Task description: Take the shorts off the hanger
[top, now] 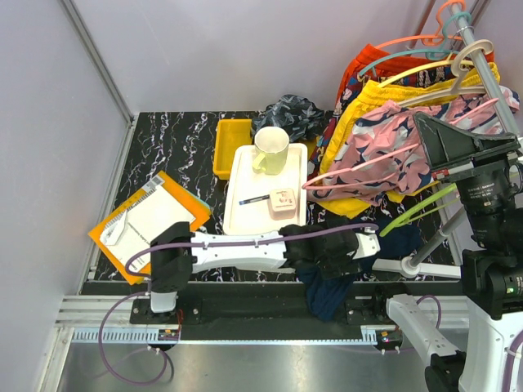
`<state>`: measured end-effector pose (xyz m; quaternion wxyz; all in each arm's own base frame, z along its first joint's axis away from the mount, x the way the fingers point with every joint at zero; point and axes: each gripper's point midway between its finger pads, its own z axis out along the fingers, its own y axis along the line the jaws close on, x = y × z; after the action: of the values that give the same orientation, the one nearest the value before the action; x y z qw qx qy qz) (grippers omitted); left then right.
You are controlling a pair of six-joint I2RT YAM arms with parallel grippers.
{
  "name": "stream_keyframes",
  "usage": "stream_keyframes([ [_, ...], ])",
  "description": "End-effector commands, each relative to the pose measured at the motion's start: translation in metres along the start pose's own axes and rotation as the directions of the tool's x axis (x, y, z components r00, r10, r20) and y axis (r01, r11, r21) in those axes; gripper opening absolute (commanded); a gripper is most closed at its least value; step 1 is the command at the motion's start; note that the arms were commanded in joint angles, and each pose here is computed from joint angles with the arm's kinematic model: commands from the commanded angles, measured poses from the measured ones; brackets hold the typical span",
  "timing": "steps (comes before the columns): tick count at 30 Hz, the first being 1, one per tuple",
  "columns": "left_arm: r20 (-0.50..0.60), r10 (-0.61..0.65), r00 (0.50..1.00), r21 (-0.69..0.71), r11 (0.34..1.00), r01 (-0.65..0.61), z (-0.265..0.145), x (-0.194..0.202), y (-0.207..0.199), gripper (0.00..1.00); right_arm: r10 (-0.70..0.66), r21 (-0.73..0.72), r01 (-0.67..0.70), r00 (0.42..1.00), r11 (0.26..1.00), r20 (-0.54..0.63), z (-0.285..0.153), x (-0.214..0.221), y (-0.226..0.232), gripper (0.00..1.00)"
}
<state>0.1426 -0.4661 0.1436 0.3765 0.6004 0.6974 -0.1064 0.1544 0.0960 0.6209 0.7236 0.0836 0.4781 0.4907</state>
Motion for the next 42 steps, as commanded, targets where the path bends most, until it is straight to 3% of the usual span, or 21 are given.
stream_keyframes([
  [1,0.006,-0.007,1.0,0.023,1.0,0.007,-0.002,-0.009,0.015,0.99,-0.025,-0.036,0.026,0.999,0.999,0.04,0.0,-0.01,0.01,0.0],
  [13,-0.069,-0.049,0.996,0.216,0.974,0.063,0.025,0.008,-0.009,0.99,-0.048,-0.032,0.049,0.998,0.998,0.046,-0.001,-0.012,0.01,0.0],
  [24,-0.155,-0.057,0.986,0.263,0.96,0.097,0.067,0.023,-0.03,0.99,-0.048,-0.026,0.049,0.998,0.998,0.044,0.0,-0.011,0.008,0.0],
  [26,-0.172,-0.068,0.983,0.247,0.963,0.109,0.071,0.028,-0.032,0.99,-0.055,-0.024,0.056,0.998,0.998,0.044,0.0,-0.01,0.006,0.0],
  [30,-0.183,-0.043,0.982,0.07,0.996,0.057,0.073,0.03,-0.011,0.99,-0.063,-0.025,0.064,0.997,0.998,0.047,-0.001,-0.011,0.007,0.0],
  [36,-0.198,0.014,0.98,-0.026,0.999,-0.019,0.056,0.015,0.001,0.99,-0.069,-0.026,0.071,0.996,0.997,0.053,-0.001,-0.013,0.008,0.0],
  [38,-0.2,0.037,0.979,-0.025,0.999,-0.043,0.048,0.008,0.001,0.99,-0.071,-0.025,0.072,0.996,0.997,0.056,-0.001,-0.013,0.009,0.0],
  [42,-0.21,0.092,0.973,0.122,0.99,-0.067,0.05,0.014,-0.022,0.99,-0.07,-0.024,0.071,0.996,0.997,0.059,-0.001,-0.014,0.009,0.0],
])
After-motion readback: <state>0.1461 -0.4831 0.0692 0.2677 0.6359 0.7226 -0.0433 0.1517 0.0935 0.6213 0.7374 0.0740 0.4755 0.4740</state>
